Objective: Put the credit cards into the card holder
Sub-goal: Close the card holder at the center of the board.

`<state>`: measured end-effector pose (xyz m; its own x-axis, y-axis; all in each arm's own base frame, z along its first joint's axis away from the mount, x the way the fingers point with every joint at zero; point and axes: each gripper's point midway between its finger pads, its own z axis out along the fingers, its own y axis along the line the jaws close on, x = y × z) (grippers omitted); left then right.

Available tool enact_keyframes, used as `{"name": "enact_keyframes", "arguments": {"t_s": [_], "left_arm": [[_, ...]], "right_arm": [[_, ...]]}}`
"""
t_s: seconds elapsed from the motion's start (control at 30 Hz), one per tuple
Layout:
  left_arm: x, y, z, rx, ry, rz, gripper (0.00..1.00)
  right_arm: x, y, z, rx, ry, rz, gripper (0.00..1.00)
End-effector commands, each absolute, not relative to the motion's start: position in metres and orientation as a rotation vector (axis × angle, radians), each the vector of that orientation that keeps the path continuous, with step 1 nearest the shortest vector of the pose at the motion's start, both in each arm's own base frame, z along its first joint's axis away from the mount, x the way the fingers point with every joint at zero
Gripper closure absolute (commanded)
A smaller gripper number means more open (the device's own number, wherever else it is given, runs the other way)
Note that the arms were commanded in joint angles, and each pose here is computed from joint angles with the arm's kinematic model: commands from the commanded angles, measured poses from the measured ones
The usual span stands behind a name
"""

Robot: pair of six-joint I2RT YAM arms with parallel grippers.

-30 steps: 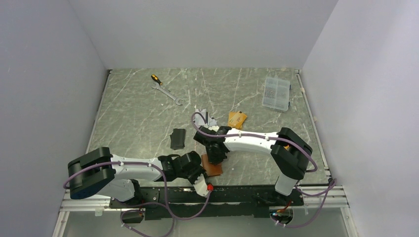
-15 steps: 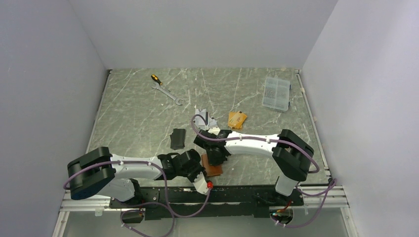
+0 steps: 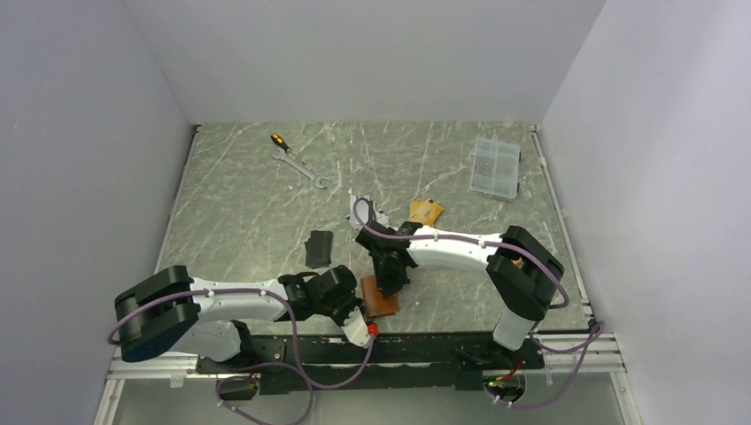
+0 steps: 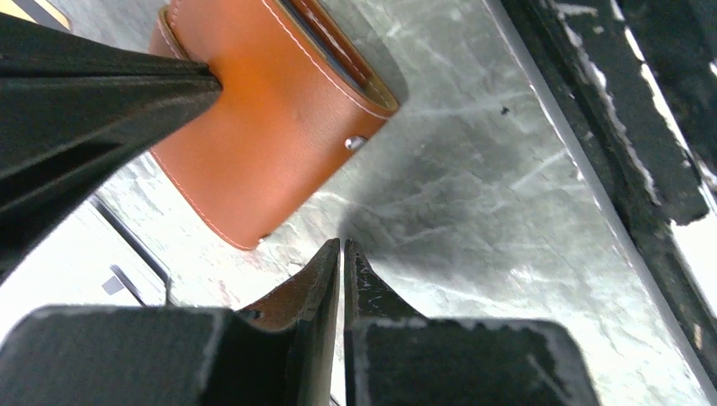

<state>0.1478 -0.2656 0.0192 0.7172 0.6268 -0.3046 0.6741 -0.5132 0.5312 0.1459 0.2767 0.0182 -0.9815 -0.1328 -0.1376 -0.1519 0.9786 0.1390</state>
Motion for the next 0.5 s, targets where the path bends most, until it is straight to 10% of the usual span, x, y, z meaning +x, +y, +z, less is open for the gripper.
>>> {"name": "enact_keyframes", "arguments": {"t_s": [0.0, 0.47], "left_arm": [[0.145, -0.256, 0.028, 2.312, 1.044, -0.126, 0.88], [0.163, -0.201, 0.054, 2.128, 1.395, -0.243, 0.87]], "right_arm": [[0.135, 0.273, -0.035, -0.254, 3.119, 0.22, 1.0], [0.143, 0.261, -0.059, -0.281, 3.181, 0.09, 1.0]]}}
